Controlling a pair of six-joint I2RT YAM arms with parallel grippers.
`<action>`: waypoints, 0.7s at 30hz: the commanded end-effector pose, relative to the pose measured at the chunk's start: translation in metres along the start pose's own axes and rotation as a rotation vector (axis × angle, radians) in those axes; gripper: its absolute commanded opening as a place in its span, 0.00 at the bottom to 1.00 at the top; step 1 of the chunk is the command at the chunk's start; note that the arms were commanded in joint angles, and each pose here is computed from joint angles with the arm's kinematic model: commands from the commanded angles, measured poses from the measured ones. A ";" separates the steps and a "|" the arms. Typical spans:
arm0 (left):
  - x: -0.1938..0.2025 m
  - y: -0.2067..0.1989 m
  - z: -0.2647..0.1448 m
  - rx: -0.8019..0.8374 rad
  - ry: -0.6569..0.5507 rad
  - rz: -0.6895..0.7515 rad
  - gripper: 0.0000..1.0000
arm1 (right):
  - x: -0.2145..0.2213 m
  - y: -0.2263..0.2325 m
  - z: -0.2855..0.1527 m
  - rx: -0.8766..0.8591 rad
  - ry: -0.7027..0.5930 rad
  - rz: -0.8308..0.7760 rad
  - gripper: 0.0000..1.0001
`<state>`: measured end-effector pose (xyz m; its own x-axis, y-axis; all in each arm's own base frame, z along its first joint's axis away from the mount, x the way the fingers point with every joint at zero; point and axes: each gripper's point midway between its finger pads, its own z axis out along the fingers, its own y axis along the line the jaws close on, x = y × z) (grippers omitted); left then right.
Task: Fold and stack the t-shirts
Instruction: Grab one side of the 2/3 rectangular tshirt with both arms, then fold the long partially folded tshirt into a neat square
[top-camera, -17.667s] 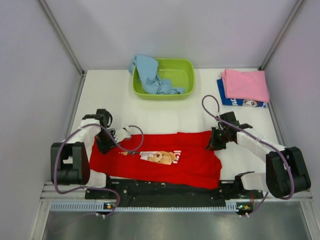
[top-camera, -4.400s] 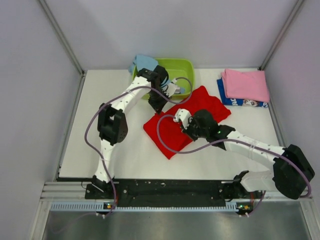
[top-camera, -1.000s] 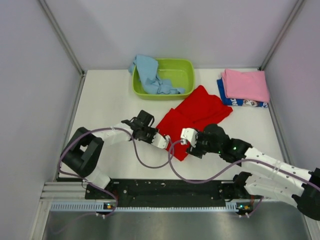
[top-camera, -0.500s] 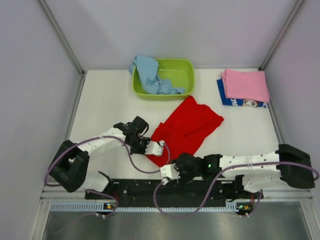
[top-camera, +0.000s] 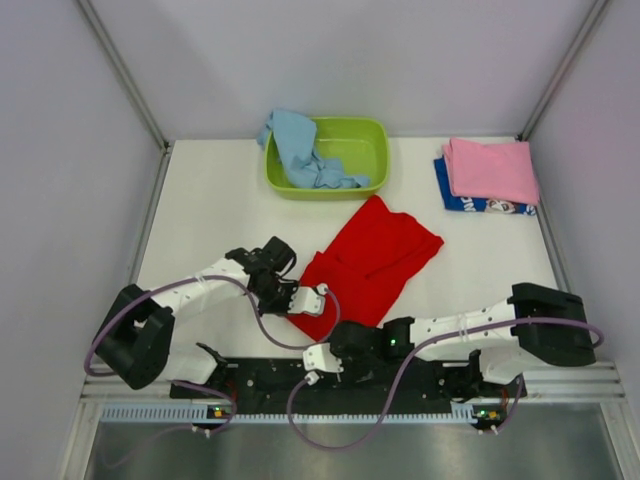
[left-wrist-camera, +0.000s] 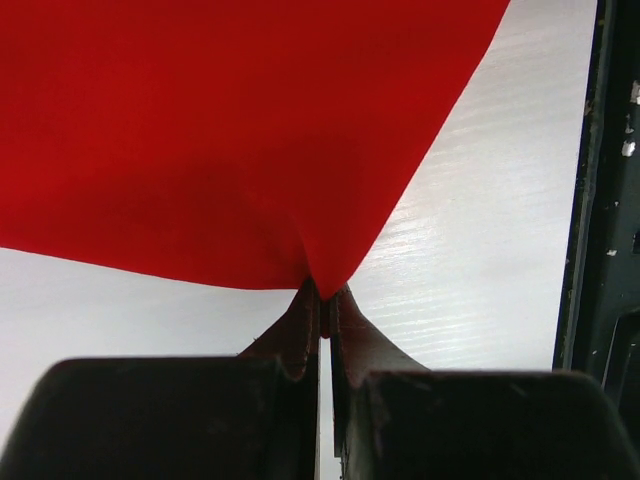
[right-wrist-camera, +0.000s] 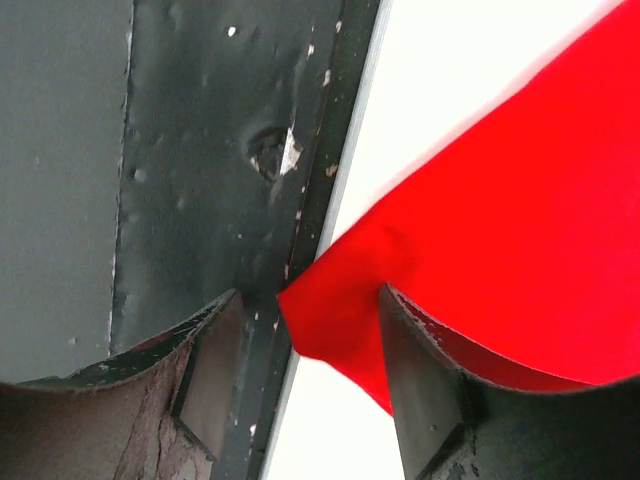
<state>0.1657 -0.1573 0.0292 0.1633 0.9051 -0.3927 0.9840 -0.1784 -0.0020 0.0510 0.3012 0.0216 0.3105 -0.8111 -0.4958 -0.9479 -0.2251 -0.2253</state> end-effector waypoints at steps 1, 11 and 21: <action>-0.005 -0.012 -0.002 0.038 -0.025 -0.006 0.00 | -0.018 0.007 0.014 -0.029 -0.020 0.080 0.54; -0.013 -0.032 -0.033 0.094 -0.015 -0.021 0.00 | -0.038 0.014 -0.019 -0.074 -0.059 0.236 0.00; -0.038 -0.072 -0.096 0.166 -0.007 -0.027 0.00 | -0.075 0.025 -0.115 -0.138 -0.221 0.551 0.00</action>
<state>0.1260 -0.1577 0.1045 0.1190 0.8957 -0.4283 0.9799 -0.1754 -0.0945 0.0095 0.3030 0.0902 -0.0464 -0.7884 -0.6134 -0.9975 0.0032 0.0712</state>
